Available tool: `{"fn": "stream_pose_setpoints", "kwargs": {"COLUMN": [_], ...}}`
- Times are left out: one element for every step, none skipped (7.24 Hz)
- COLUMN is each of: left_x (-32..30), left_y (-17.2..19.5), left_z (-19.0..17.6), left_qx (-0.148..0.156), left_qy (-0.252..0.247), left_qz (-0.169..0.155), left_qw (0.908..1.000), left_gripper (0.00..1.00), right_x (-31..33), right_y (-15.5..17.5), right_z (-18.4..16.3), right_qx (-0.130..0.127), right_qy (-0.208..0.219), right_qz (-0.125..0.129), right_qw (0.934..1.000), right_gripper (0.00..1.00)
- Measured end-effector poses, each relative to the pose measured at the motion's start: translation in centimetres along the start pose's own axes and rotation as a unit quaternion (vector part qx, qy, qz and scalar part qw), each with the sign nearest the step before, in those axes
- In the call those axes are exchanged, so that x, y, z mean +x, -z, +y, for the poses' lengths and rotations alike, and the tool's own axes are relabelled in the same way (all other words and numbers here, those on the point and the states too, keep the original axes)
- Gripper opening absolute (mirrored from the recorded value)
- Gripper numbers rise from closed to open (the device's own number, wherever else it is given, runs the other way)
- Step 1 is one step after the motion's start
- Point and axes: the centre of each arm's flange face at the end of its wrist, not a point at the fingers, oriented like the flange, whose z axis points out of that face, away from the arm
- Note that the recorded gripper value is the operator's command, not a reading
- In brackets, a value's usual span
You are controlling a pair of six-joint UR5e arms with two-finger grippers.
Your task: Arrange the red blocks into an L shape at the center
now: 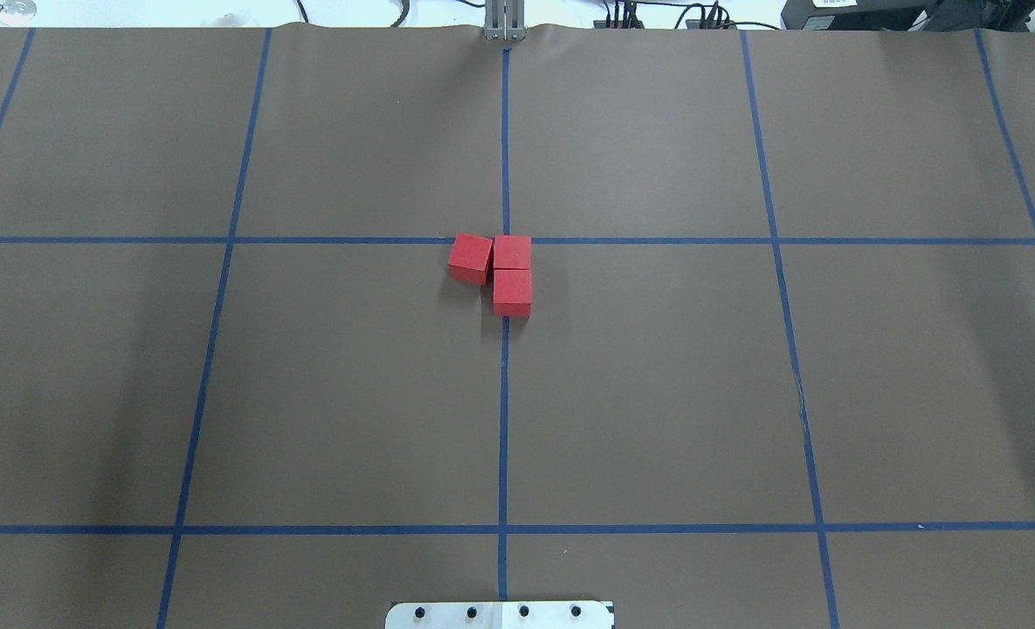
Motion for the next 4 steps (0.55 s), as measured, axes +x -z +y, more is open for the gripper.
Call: {"fn": "stream_pose_setpoints", "kwargs": {"left_x": [0.00, -0.01, -0.03, -0.07], "left_y": [-0.02, -0.04, -0.08, -0.13], "left_z": [-0.04, -0.08, -0.10, -0.11], "left_qx": [0.000, 0.000, -0.001, -0.001], "left_qy": [0.000, 0.000, 0.000, 0.001], "left_qz": [-0.001, -0.002, -0.003, -0.004], "left_qw": [1.0000, 1.0000, 1.0000, 1.0000], "left_gripper": [1.00, 0.99, 1.00, 1.00], "right_x": [-0.01, 0.01, 0.02, 0.03], "right_y": [0.01, 0.00, -0.01, -0.01], "right_z": [-0.02, -0.02, 0.00, 0.02], "right_qx": [0.000, 0.000, 0.000, 0.000], "right_qy": [0.000, 0.000, 0.000, 0.000], "right_qz": [0.000, 0.000, 0.001, 0.001], "right_qw": [1.0000, 1.0000, 1.0000, 1.0000], "right_gripper": [0.99, 0.99, 0.99, 0.99]}}
